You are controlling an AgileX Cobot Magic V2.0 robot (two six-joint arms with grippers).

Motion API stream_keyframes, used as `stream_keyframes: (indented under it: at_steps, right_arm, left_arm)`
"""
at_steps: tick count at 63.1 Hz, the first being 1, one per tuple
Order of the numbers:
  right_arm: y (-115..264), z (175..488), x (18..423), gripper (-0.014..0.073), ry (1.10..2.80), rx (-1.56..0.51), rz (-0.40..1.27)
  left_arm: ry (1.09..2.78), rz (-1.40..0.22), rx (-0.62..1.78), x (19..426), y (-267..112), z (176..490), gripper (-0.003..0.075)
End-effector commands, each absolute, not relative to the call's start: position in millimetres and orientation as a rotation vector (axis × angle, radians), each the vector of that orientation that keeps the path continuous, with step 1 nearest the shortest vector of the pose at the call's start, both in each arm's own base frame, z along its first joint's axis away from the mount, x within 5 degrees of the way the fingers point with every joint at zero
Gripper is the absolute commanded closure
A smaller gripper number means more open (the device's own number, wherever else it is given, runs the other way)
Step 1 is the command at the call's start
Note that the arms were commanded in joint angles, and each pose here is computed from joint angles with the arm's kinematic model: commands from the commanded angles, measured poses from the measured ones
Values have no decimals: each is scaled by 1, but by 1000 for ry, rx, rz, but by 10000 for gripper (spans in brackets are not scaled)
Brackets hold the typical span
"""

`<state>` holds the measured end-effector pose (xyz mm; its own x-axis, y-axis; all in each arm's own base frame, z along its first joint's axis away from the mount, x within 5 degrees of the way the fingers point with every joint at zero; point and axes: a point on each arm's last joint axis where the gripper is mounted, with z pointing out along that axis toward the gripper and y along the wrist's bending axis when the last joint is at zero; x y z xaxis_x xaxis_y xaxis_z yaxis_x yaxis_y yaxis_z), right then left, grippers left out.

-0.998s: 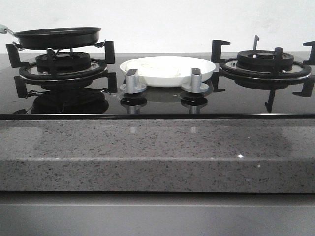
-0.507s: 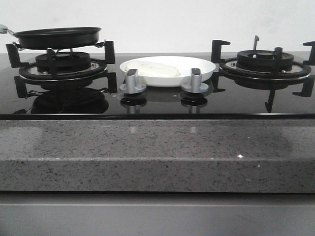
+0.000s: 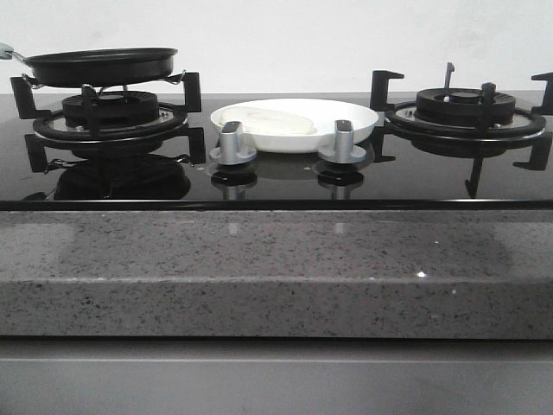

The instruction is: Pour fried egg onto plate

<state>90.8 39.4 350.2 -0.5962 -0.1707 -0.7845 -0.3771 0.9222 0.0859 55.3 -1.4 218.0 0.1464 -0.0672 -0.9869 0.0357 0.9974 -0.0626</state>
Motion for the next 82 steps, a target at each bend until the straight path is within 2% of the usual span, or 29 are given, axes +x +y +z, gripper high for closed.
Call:
stream_keyframes:
  at_steps: [1, 40, 50, 68, 82]
  right_arm:
    - [40, 361, 94, 713, 2134, -374, 308]
    - [40, 361, 94, 713, 2134, -374, 308]
    - [30, 358, 90, 713, 2017, -300, 234]
    - [7, 304, 68, 713, 1668, -51, 89]
    - [2, 250, 52, 713, 1535, -2, 46]
  left_arm:
    - [1326, -90, -38, 53, -1, 224, 741]
    - [1326, -90, -38, 53, -1, 224, 741]
    - [1326, -90, -38, 53, -1, 224, 741]
    - [1326, -90, -38, 53, -1, 224, 741]
    - [1326, -90, -38, 53, -1, 224, 741]
